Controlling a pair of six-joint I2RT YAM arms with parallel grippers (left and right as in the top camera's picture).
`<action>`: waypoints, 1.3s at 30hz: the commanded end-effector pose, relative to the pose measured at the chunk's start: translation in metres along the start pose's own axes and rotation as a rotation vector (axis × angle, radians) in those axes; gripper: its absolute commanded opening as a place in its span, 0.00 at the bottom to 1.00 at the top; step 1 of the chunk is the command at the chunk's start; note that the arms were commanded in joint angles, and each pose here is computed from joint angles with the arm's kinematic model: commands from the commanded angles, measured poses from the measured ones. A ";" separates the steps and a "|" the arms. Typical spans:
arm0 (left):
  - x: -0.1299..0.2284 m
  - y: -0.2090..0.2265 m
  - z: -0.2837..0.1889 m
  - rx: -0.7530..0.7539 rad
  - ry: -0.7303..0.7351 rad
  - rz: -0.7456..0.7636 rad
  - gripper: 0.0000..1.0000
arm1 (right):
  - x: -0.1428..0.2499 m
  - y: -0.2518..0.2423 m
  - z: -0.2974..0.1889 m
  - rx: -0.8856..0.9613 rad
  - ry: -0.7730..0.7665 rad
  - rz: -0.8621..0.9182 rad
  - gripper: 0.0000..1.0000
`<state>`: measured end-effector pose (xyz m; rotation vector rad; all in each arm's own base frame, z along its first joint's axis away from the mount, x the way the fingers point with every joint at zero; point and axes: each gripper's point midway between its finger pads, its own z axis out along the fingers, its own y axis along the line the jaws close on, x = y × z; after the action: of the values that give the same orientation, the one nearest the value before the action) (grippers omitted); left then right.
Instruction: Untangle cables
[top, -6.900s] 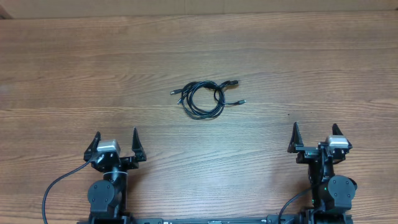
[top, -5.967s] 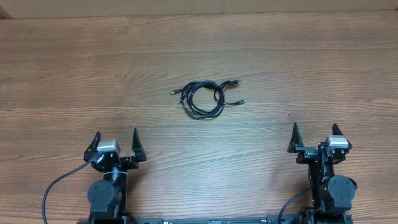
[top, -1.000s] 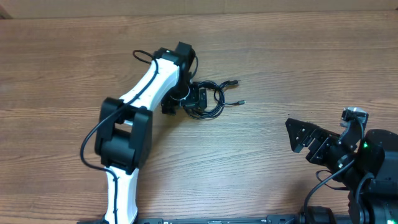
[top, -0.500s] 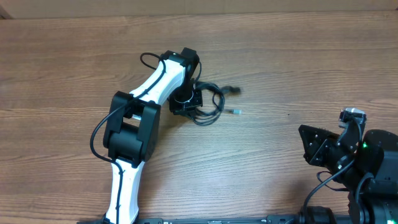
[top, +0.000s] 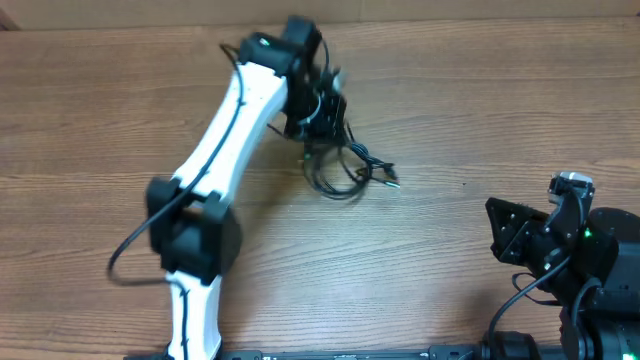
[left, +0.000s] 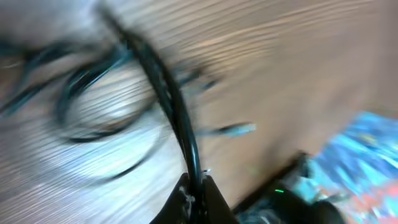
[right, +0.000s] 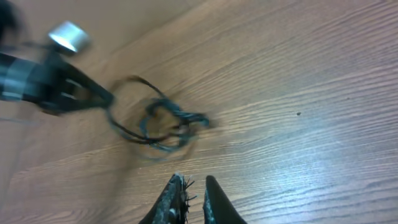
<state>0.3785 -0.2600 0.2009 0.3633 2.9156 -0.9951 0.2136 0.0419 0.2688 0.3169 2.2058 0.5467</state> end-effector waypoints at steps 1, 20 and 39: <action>0.008 -0.069 -0.063 0.190 -0.116 0.173 0.04 | -0.007 0.009 -0.004 -0.039 -0.022 -0.021 0.09; 0.025 -0.122 -0.141 0.546 -0.189 0.246 0.04 | -0.023 0.069 0.021 -0.405 0.067 -0.078 0.95; 0.019 -0.138 -0.154 0.642 -0.204 0.267 0.04 | 0.023 0.133 0.090 -0.662 0.374 -0.141 0.25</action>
<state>0.3398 -0.2680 0.3899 0.5937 2.2637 -1.7161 0.2806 0.1808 0.2543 -0.2388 2.2599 1.2532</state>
